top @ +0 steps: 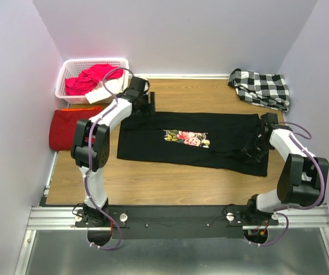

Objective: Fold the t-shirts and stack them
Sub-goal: Fold the other side of the tshirt into a rectangle

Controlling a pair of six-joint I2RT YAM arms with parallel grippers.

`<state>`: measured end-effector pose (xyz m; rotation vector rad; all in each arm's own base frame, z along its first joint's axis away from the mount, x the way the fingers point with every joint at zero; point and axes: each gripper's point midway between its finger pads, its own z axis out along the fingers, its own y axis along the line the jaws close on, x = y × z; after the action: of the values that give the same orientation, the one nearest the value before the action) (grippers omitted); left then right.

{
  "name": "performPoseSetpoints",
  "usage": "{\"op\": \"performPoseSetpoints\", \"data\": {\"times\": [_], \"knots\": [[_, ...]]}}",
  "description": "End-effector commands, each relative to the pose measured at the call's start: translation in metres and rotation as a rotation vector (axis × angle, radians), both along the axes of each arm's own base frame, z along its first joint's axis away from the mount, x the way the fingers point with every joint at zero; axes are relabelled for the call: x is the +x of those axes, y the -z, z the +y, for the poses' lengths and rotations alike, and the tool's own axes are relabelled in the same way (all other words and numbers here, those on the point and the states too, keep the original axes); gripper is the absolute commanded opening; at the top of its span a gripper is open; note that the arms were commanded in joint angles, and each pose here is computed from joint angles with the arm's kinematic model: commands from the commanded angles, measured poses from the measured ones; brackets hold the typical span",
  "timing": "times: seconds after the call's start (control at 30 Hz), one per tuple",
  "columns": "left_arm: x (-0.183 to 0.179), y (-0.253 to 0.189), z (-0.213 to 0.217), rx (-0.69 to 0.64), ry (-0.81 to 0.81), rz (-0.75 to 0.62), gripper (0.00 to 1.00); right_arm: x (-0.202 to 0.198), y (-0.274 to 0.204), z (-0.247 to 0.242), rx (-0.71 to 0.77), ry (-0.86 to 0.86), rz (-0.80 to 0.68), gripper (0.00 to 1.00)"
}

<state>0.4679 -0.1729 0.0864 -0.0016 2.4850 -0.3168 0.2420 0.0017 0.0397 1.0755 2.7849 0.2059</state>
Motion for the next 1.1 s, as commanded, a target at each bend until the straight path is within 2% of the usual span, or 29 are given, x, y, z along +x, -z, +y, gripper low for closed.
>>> {"op": "performPoseSetpoints", "data": {"times": [0.0,0.03,0.07,0.2,0.37,0.43,0.7,0.83,1.07], "knots": [[-0.027,-0.049,-0.058,-0.053,0.139,-0.107,0.90,-0.017,-0.012,0.011,0.029,-0.021,-0.002,0.42],[-0.036,-0.053,-0.079,-0.071,0.185,-0.115,0.97,-0.019,-0.013,0.010,0.018,-0.024,-0.006,0.42],[-0.043,-0.056,-0.093,-0.087,0.217,-0.119,0.98,-0.021,-0.015,0.010,0.012,-0.027,-0.003,0.42],[-0.070,-0.061,-0.157,-0.172,0.373,-0.113,0.98,-0.018,-0.031,-0.003,-0.067,-0.035,-0.049,0.42],[-0.107,-0.056,-0.221,-0.222,0.474,-0.065,0.96,-0.005,-0.045,-0.014,-0.122,-0.043,-0.094,0.42],[-0.115,-0.049,-0.234,-0.230,0.496,-0.033,0.91,0.001,-0.050,-0.020,-0.153,-0.040,-0.104,0.42],[-0.163,-0.026,-0.272,-0.249,0.579,0.102,0.85,0.022,-0.054,-0.026,-0.176,-0.045,-0.144,0.42],[-0.181,-0.010,-0.284,-0.243,0.613,0.167,0.78,0.025,-0.051,-0.027,-0.180,-0.052,-0.146,0.42],[-0.187,0.015,-0.287,-0.230,0.584,0.236,0.74,0.023,-0.045,-0.027,-0.182,-0.065,-0.144,0.42]]}}
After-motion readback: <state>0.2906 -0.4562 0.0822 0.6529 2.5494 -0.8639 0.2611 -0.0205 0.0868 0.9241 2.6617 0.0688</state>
